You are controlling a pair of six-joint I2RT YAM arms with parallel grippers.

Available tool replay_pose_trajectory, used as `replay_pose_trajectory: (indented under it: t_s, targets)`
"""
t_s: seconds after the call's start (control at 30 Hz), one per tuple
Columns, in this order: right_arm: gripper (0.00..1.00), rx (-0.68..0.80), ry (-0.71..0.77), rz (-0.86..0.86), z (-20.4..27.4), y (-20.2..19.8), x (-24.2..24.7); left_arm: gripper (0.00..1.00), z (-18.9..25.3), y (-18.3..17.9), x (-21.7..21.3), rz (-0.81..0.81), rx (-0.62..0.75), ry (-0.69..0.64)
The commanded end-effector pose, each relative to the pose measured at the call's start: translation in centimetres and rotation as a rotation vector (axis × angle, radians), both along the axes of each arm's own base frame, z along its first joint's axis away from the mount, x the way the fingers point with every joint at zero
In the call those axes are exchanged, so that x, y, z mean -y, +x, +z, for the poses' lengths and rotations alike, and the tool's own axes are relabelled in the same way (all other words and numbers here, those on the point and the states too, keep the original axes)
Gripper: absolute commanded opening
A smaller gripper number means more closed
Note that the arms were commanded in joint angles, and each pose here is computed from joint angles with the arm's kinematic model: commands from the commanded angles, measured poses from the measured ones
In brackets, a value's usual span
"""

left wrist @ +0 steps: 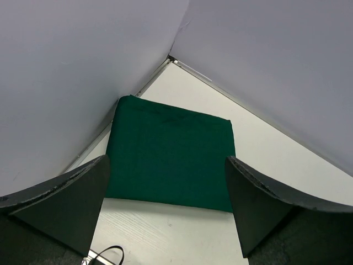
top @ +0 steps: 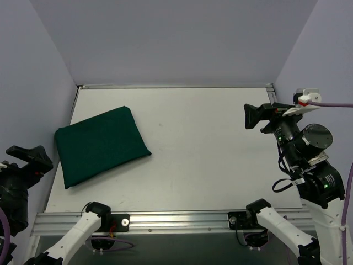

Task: Open and lay out the surgical kit
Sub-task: Move the surgical kit at the center of the board.

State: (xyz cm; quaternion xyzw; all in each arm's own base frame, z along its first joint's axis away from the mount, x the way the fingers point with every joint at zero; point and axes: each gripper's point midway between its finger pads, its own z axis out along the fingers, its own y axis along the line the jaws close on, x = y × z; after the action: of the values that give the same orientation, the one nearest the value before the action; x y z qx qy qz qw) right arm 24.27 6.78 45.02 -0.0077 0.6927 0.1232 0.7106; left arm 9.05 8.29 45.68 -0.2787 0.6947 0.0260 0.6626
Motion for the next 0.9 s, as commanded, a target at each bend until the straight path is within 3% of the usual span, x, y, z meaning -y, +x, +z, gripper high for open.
replay_pose_trajectory:
  t_s: [0.0,0.3,0.43,0.6,0.7,0.87]
  targets:
    - [1.00,0.028,0.010,0.020,0.6,0.8,-0.7,0.94,-4.1,-1.3,-0.5,0.005,-0.199,0.067]
    - [1.00,-0.071,0.024,0.046,-2.0,3.0,-2.4,0.94,-5.6,0.1,0.5,-0.027,-0.258,0.078]
    - [1.00,-0.169,0.014,0.153,-5.1,4.5,-5.2,0.94,-7.7,1.8,2.1,-0.076,-0.343,0.072]
    - [1.00,-0.363,0.028,0.217,-11.1,7.0,-8.2,0.94,-12.3,5.5,6.0,-0.197,-0.512,0.043]
    - [1.00,-0.459,0.009,0.244,-14.4,8.2,-10.1,0.94,-13.8,7.7,7.9,-0.235,-0.545,0.006]
    - [1.00,-0.518,-0.021,0.286,-18.3,9.5,-14.6,0.94,-18.0,12.2,10.2,-0.254,-0.612,-0.015]
